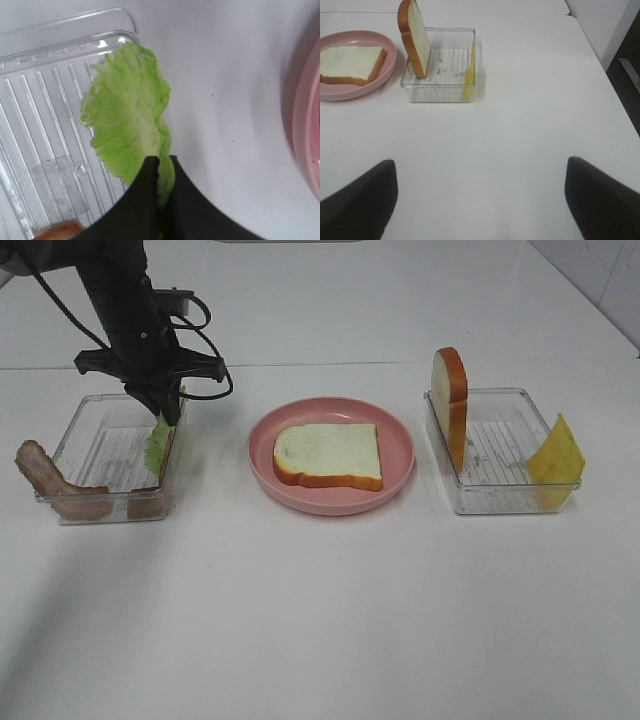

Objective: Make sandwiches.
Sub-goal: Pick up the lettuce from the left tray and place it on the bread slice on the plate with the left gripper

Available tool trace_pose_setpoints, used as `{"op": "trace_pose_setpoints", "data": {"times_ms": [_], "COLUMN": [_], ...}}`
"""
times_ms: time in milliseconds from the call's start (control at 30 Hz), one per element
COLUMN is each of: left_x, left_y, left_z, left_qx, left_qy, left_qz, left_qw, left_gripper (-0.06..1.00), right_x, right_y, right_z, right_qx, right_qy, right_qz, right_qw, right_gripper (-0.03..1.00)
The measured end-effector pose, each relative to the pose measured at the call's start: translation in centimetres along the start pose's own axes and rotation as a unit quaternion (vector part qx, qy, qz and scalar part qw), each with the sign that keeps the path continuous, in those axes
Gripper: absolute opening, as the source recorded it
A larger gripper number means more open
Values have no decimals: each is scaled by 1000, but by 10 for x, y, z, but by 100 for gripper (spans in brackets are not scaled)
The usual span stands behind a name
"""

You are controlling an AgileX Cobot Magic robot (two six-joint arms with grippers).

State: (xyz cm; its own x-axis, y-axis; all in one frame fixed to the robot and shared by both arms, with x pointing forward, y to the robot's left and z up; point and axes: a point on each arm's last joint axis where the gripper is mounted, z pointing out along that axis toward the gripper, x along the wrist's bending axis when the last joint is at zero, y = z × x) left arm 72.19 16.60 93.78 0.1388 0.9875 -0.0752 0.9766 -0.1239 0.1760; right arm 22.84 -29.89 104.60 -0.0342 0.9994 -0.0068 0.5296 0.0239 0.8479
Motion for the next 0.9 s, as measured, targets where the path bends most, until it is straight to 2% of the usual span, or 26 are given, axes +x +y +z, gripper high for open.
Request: {"op": "trace_pose_setpoints", "data": {"times_ms": [567,667,733,833,867,900], "left_x": [-9,-21,-48,-57,-76,-84], "left_y": [0,1,4,4,3,3], "left_z": [-97,-112,-125,-128,-131,-131], "left_qx": [-95,-115,-146,-153,-164,-167], "left_qy": [-18,-36,-81,-95,-123,-137], "left_qz": [-2,7,31,37,46,50], "left_qw": [995,993,985,983,978,975], "left_gripper": [0,0,0,0,0,0], "right_x": [0,0,0,0,0,0], "right_y": [0,0,0,0,0,0], "right_z": [0,0,0,0,0,0], "right_qx": [0,0,0,0,0,0], "right_qy": [0,0,0,0,0,0], "right_qz": [0,0,0,0,0,0], "right_qw": [1000,1000,1000,1000,1000,1000], "right_gripper": [82,82,82,82,82,82]}}
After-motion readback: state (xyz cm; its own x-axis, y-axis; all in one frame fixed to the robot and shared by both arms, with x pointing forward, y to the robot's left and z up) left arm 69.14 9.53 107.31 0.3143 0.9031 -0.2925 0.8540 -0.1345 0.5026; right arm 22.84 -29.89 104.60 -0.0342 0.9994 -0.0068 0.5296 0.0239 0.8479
